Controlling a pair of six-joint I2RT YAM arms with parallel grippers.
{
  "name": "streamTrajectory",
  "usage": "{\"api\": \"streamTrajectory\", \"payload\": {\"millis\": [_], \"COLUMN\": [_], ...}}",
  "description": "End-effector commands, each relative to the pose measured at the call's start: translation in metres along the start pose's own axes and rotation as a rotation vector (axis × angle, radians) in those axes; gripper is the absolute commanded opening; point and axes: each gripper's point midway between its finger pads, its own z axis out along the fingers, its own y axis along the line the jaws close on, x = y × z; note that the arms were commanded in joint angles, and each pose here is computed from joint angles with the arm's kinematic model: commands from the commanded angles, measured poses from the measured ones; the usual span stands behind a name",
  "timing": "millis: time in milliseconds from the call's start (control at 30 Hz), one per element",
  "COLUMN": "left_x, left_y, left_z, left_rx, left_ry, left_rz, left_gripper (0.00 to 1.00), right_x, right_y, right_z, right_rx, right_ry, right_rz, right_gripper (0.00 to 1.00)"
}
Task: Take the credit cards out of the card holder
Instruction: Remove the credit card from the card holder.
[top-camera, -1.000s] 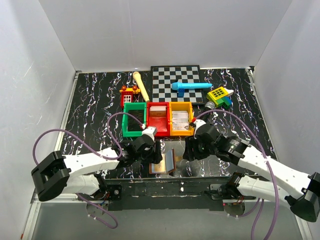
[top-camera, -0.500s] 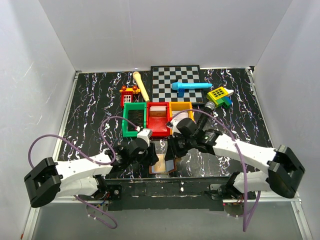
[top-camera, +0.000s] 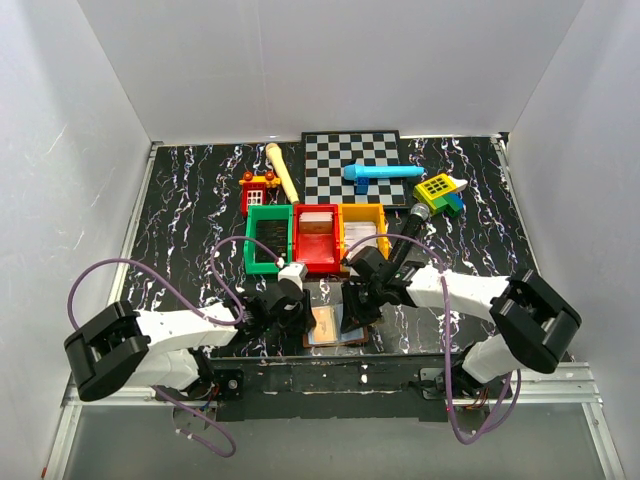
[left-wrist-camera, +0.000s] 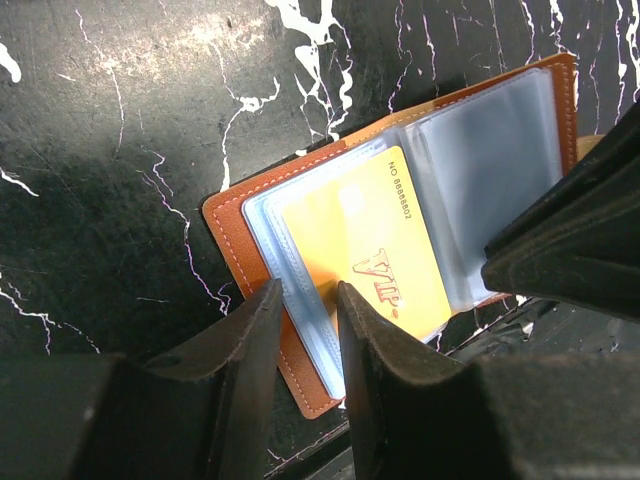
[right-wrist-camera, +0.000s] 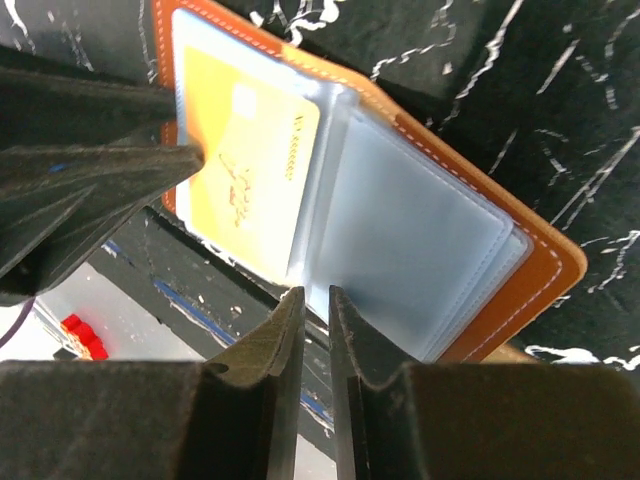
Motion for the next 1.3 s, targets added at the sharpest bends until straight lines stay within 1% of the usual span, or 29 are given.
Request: {"api": "streamTrajectory", "payload": {"millis": [0,133,200,233,333,400,467,500,567,633,667,700,733,800,900,1033,1267], "left_x": [0.011,0.012,0.007,0.004,-0.010,-0.019,-0.027,-0.037,-0.045,-0.049,-0.051,-0.051,-0.049,-0.043,-0.028,-0.019,-0.015], "left_y": [0.015,0.019,0.017,0.017,0.009,0.003,-0.010,-0.027,-0.038,-0.047,-0.050,-0.052,-0.052,-0.047,-0.031,-0.019,-0.013], "left_z": [0.003,0.000,-0.005,-0.009,-0.024,-0.034,-0.043,-0.050,-0.054,-0.056,-0.055,-0.054,-0.052,-0.044,-0.030,-0.020,-0.013], "left_rx": [-0.064,-0.074,-0.065,-0.060,-0.019,0.019,0.083,0.164,0.210,0.249,0.267,0.281,0.286,0.267,0.199,0.152,0.116], "left_ry": [0.026,0.020,-0.001,-0.014,-0.074,-0.114,-0.146,-0.177,-0.198,-0.215,-0.226,-0.231,-0.228,-0.205,-0.164,-0.145,-0.132], "left_rz": [-0.013,-0.019,-0.020,-0.018,-0.028,-0.034,-0.022,0.008,0.024,0.030,0.029,0.022,0.006,-0.030,-0.076,-0.096,-0.090], "left_gripper": [0.28,0.28,0.29,0.30,0.36,0.44,0.49,0.52,0.53,0.53,0.51,0.50,0.47,0.43,0.39,0.37,0.34], "right_x": [0.001,0.002,0.000,-0.004,-0.010,-0.016,-0.023,-0.034,-0.047,-0.059,-0.064,-0.065,-0.060,-0.059,-0.056,-0.044,-0.036], "right_y": [-0.011,-0.015,-0.014,-0.013,-0.012,-0.007,-0.002,0.002,0.008,0.023,0.033,0.042,0.050,0.057,0.058,0.033,0.026], "right_z": [0.003,0.003,-0.001,-0.007,-0.023,-0.036,-0.046,-0.055,-0.061,-0.065,-0.067,-0.067,-0.063,-0.050,-0.034,-0.012,0.003], "right_rx": [0.026,0.034,0.036,0.036,0.050,0.043,0.026,0.018,0.000,-0.082,-0.119,-0.152,-0.182,-0.215,-0.323,-0.285,-0.305], "right_ry": [0.016,0.014,-0.009,-0.045,-0.119,-0.187,-0.256,-0.335,-0.417,-0.490,-0.505,-0.486,-0.431,-0.378,-0.405,-0.393,-0.362], "right_rz": [0.067,0.080,0.070,0.058,0.039,0.004,-0.030,-0.060,-0.093,-0.102,-0.098,-0.101,-0.112,-0.085,0.009,0.093,0.135], "right_gripper": [0.24,0.25,0.26,0.26,0.28,0.31,0.35,0.42,0.48,0.54,0.55,0.58,0.60,0.59,0.59,0.58,0.55]}}
